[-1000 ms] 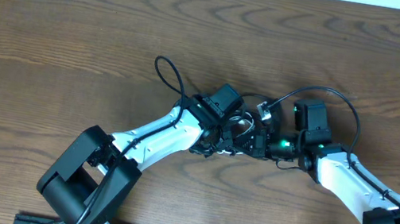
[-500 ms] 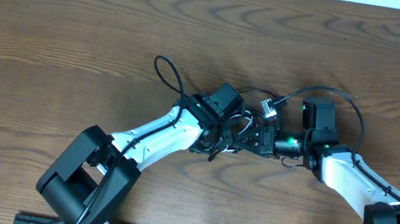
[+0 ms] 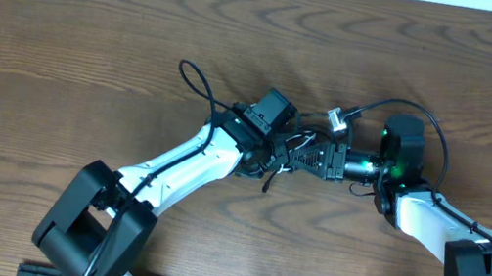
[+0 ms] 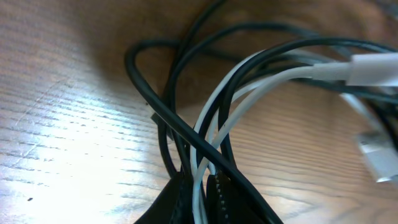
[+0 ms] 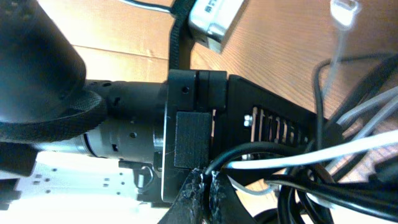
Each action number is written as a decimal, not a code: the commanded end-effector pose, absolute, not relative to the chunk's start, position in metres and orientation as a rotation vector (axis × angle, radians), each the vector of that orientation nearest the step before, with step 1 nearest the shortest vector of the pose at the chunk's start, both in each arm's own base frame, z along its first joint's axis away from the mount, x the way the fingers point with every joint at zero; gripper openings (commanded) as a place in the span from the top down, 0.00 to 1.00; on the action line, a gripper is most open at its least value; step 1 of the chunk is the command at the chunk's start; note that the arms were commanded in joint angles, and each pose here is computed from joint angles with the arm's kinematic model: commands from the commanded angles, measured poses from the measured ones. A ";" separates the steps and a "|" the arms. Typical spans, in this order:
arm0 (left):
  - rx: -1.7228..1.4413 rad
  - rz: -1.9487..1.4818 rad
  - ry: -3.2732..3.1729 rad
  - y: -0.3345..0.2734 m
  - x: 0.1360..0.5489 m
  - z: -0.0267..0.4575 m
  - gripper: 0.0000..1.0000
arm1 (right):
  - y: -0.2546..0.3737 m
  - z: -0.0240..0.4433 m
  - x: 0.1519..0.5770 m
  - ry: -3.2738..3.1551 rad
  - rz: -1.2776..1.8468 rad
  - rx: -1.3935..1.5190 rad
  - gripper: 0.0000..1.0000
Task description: Untangle cables
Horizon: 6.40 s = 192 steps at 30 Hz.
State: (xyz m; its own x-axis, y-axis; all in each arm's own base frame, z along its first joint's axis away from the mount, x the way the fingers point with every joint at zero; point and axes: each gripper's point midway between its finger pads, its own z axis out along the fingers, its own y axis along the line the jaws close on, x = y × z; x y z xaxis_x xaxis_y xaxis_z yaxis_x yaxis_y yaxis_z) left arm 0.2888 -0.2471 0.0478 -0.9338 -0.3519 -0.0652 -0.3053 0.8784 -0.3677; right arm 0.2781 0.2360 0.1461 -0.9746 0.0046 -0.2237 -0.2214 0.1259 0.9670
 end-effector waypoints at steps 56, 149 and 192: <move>-0.768 -0.452 3.083 -0.214 0.275 -0.016 0.93 | 0.226 0.276 0.308 1.912 2.185 -0.023 0.99; -0.526 -0.022 2.971 -0.218 0.264 -0.018 0.92 | 0.031 -0.012 0.239 3.004 0.565 0.623 0.99; -0.439 0.135 2.969 -0.179 0.275 -0.018 0.92 | 0.074 0.107 0.306 2.890 0.885 0.392 0.31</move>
State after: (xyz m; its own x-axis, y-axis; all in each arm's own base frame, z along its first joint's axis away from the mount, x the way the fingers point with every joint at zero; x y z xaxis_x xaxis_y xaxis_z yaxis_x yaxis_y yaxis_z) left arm 0.2812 -0.1983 -0.0018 -0.9426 -0.2949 -0.1564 -0.2952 0.9552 -0.0219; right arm 0.3079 0.0643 0.0988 -0.9529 0.3030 -0.0140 0.2489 0.8074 0.5349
